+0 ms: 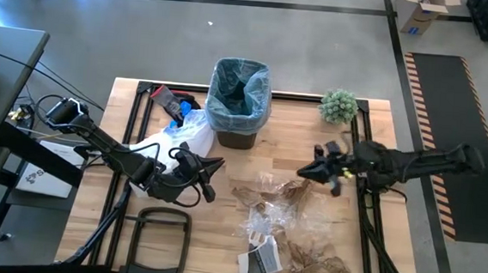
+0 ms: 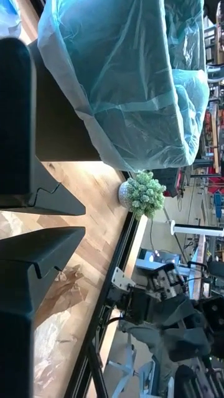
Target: Place trash/remove bag and relplace
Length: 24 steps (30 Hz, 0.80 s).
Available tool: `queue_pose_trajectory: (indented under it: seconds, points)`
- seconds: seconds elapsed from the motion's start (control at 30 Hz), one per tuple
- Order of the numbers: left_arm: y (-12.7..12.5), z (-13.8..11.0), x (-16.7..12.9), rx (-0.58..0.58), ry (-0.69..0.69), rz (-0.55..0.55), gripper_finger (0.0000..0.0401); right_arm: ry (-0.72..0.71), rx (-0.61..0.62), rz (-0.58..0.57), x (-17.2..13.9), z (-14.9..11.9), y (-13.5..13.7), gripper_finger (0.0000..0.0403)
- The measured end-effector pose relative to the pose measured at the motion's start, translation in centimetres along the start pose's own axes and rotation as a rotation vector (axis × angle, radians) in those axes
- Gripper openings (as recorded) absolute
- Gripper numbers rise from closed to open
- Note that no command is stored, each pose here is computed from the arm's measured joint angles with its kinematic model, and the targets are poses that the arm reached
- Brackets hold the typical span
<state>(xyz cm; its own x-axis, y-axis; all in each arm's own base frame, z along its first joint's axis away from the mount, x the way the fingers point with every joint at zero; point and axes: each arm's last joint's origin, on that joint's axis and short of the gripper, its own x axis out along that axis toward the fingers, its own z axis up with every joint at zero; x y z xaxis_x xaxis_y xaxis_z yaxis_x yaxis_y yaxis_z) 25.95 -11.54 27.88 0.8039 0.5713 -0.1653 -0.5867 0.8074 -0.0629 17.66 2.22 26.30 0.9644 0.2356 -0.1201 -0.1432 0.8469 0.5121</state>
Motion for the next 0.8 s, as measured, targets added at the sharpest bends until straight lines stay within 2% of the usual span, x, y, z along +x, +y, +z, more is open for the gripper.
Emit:
queue_pose_trajectory:
  seconds: [0.13, 0.3, 0.4, 0.6, 0.7, 0.8]
  points:
    - [-0.1, 0.0, 0.0, -0.003, 0.005, -0.016, 0.0023, 0.2, -0.149, -0.133, 3.1, 1.4, 0.8, 0.0057]
    - [-0.2, 0.0, 0.0, -0.005, 0.023, -0.062, 0.0023, 0.414, -0.25, -0.129, 7.4, 1.6, 1.4, 0.0139]
    - [-0.4, 0.1, 0.0, -0.011, 0.025, -0.094, 0.0023, 0.506, -0.251, -0.184, 10.1, 0.6, 1.0, 0.0194]
    - [-0.4, 0.5, -0.3, 0.02, 0.035, -0.165, 0.0023, 0.673, -0.176, -0.334, 14.9, -2.3, -0.7, 0.0287]
    - [-0.4, 0.7, -0.5, 0.034, 0.037, -0.195, 0.0023, 0.746, -0.139, -0.428, 16.7, -3.6, -1.7, 0.0315]
    - [-0.4, 0.8, -0.7, 0.051, 0.035, -0.206, 0.0023, 0.804, -0.131, -0.549, 18.3, -5.0, -2.8, 0.0326]
